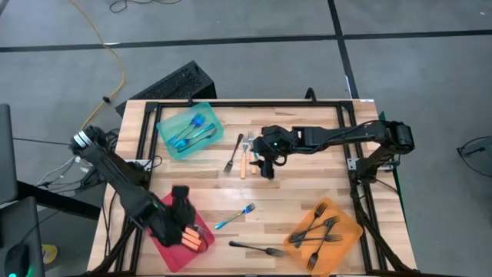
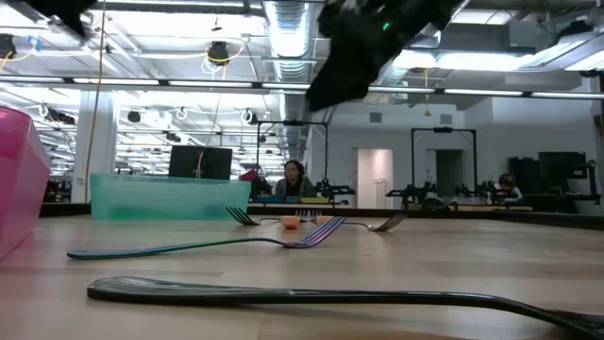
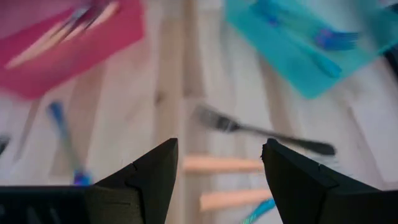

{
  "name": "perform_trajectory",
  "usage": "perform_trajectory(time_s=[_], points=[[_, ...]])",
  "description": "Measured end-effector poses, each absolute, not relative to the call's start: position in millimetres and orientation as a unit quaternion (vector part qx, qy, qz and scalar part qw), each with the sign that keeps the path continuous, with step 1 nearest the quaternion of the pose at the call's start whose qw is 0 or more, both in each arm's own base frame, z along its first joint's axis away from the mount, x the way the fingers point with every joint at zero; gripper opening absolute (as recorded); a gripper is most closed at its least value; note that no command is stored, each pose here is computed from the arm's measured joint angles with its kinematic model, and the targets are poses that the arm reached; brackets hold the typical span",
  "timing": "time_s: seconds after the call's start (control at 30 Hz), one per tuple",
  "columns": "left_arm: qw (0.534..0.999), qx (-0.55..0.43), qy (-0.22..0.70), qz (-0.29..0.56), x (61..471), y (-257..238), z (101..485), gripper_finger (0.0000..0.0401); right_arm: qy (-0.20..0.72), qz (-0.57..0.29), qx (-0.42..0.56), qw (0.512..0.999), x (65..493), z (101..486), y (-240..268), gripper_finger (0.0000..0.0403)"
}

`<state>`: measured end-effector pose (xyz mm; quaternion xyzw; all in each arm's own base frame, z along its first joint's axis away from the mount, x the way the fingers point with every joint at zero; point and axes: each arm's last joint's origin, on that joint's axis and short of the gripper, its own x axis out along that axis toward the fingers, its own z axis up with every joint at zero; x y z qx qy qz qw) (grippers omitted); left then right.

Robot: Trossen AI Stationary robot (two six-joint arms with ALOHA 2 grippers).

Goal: Sort silverware by color (type)
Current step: Put the orange fork into the red bin

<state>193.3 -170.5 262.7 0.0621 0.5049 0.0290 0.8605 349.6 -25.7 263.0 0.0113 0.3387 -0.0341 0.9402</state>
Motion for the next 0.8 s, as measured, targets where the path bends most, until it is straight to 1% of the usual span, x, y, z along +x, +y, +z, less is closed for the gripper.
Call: perform_trajectory(time_s=[0.03, 0.1, 0.17, 0.27, 0.37, 0.5, 0.63, 0.8], points=[[0.876, 0.050, 0.477, 0.052, 191.0, -163.9, 271.8, 0.0171, 0.334, -0.052, 0.017, 0.941, 353.6, 259.9, -26.9, 0.0255], [0.905, 0.022, 0.414, 0.102, 185.7, -150.2, 289.8, 0.0171, 0.354, -0.098, 0.032, 0.929, 357.6, 246.1, -29.3, 0.0255], [0.925, -0.005, 0.348, 0.153, 179.6, -137.2, 305.4, 0.0171, 0.361, -0.147, 0.048, 0.920, 365.4, 231.1, -32.3, 0.0255], [0.939, -0.037, 0.266, 0.212, 170.0, -120.7, 323.5, 0.0171, 0.393, -0.191, 0.078, 0.896, 369.7, 207.0, -34.4, 0.0255], [0.944, -0.052, 0.212, 0.248, 161.9, -108.8, 335.4, 0.0171, 0.398, -0.230, 0.123, 0.880, 373.0, 193.2, -34.9, 0.0255], [0.945, -0.044, 0.186, 0.267, 157.1, -100.9, 342.1, 0.0171, 0.404, -0.264, 0.143, 0.864, 375.9, 179.4, -30.8, 0.0255], [0.943, -0.015, 0.190, 0.272, 159.3, -99.9, 341.3, 0.0171, 0.402, -0.303, 0.120, 0.856, 377.7, 169.1, -27.6, 0.0255], [0.940, -0.005, 0.194, 0.282, 163.3, -98.5, 336.2, 0.0171, 0.382, -0.338, 0.101, 0.854, 380.1, 166.9, -32.5, 0.0255]])
